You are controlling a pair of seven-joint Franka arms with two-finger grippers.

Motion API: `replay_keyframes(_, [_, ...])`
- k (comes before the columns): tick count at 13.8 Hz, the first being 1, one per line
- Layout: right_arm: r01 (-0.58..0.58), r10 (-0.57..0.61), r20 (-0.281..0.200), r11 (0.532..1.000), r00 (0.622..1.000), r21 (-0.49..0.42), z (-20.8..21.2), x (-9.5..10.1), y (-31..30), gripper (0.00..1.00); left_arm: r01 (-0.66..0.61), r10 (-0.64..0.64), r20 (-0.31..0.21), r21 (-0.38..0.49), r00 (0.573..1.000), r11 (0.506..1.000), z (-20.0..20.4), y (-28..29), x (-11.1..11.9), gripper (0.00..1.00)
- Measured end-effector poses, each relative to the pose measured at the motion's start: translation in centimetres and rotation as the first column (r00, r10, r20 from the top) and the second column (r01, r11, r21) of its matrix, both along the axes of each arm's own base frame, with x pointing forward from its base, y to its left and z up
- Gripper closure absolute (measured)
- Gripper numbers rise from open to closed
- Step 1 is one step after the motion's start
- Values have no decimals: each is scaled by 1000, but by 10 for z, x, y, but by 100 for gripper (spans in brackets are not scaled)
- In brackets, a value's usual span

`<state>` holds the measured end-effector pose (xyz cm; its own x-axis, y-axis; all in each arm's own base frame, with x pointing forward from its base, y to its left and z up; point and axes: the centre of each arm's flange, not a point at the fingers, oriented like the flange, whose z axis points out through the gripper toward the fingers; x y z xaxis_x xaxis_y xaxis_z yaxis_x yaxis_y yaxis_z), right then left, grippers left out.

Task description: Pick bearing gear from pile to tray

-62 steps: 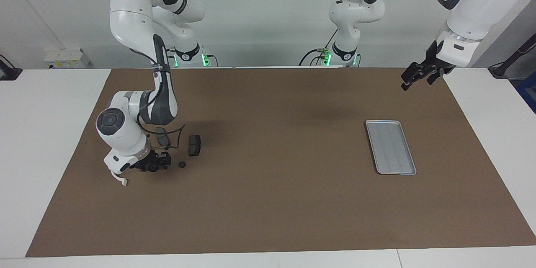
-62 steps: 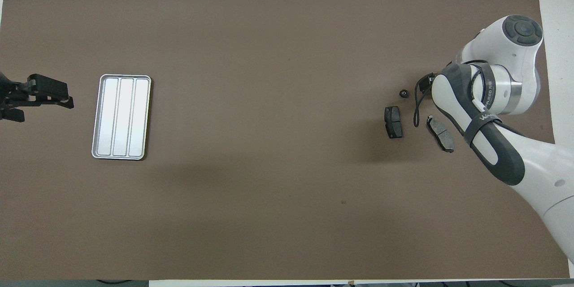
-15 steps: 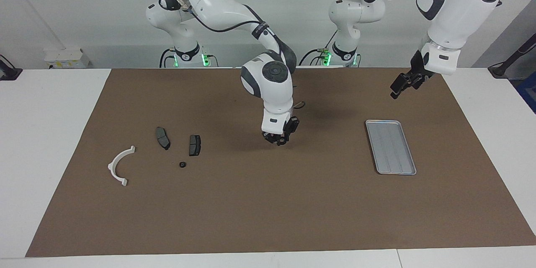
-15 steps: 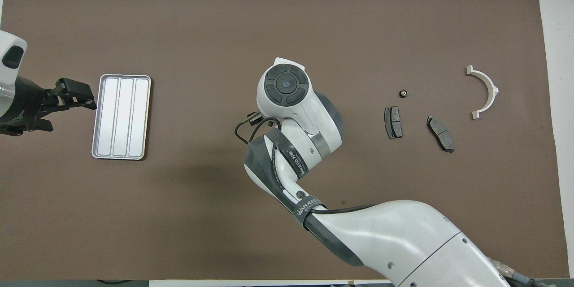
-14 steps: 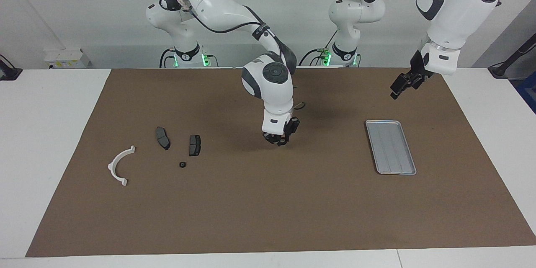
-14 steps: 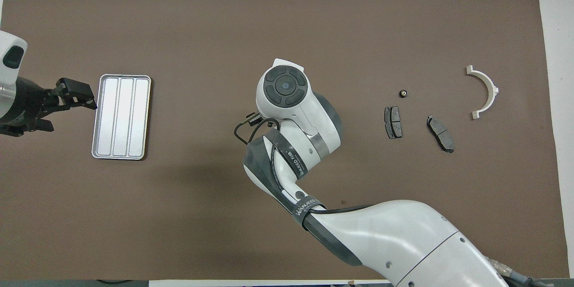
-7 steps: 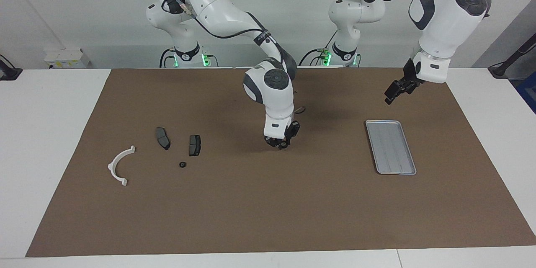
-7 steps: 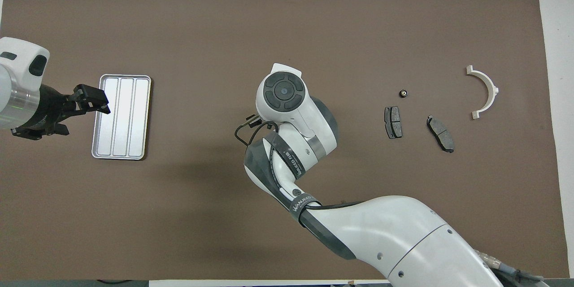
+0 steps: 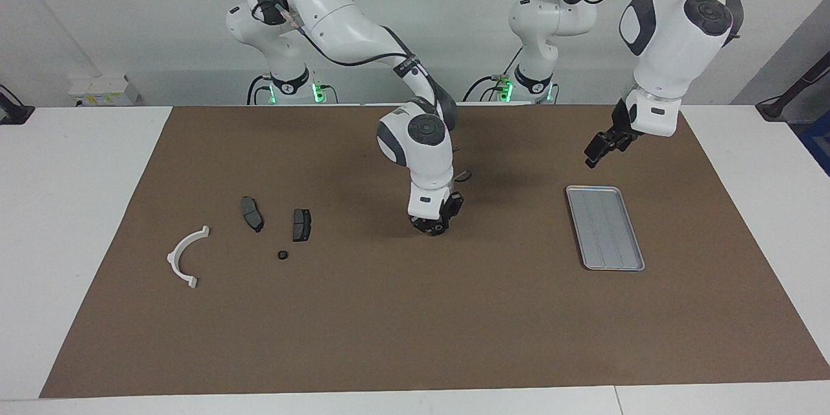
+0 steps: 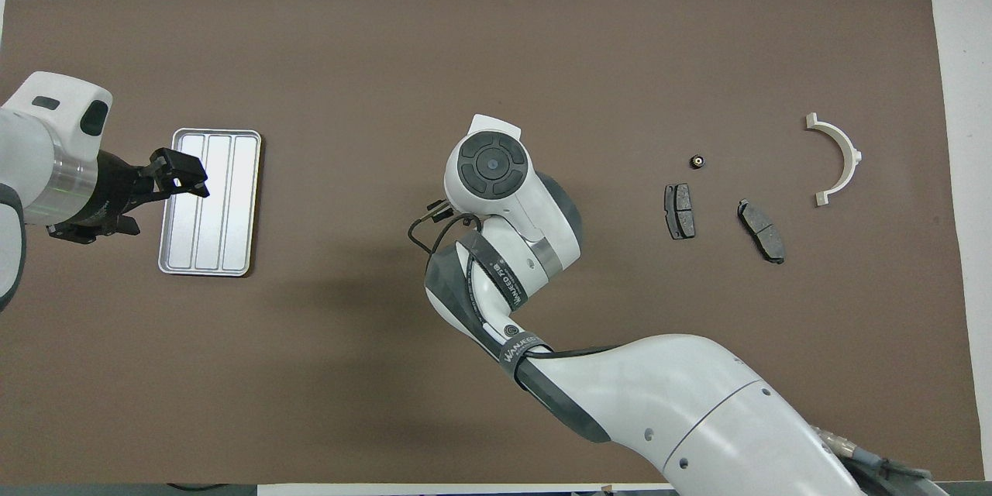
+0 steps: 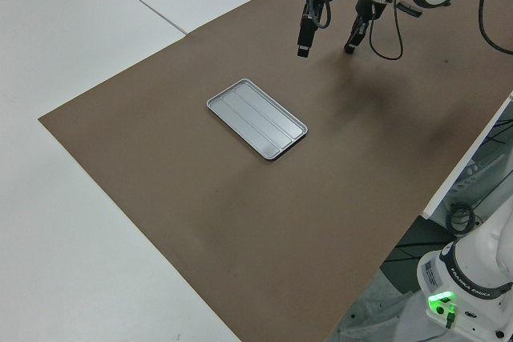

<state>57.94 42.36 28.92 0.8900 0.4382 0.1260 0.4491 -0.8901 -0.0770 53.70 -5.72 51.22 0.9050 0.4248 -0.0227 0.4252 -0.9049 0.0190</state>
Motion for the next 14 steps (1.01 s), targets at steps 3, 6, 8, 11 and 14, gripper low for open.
replay_keyframes(3, [-4, 4, 8, 1000, 1000, 4, 0, -1, 2, 65, -8, 8, 2, 0, 1000, 1000, -6, 0, 0, 0])
replay_keyframes(6, [-23, 24, 21, 1000, 999, -13, -1, -3, 4, 58, -17, 17, 11, -1, 1000, 1000, -7, -5, 0, 0])
replay_keyframes(8, [-30, 30, 27, 999, 999, -19, -4, -3, 4, 37, -25, 25, 12, -1, 1000, 1000, -6, -8, 0, 0])
replay_keyframes(11, [-27, 27, 24, 999, 999, -20, -7, -3, 4, 2, -52, 52, 32, -5, 998, 999, -5, -16, 1, 0])
replay_keyframes(14, [5, -5, 16, 999, 1000, -31, 14, 8, -3, 0, -40, 40, 29, -6, 999, 999, -13, -44, -2, 0])
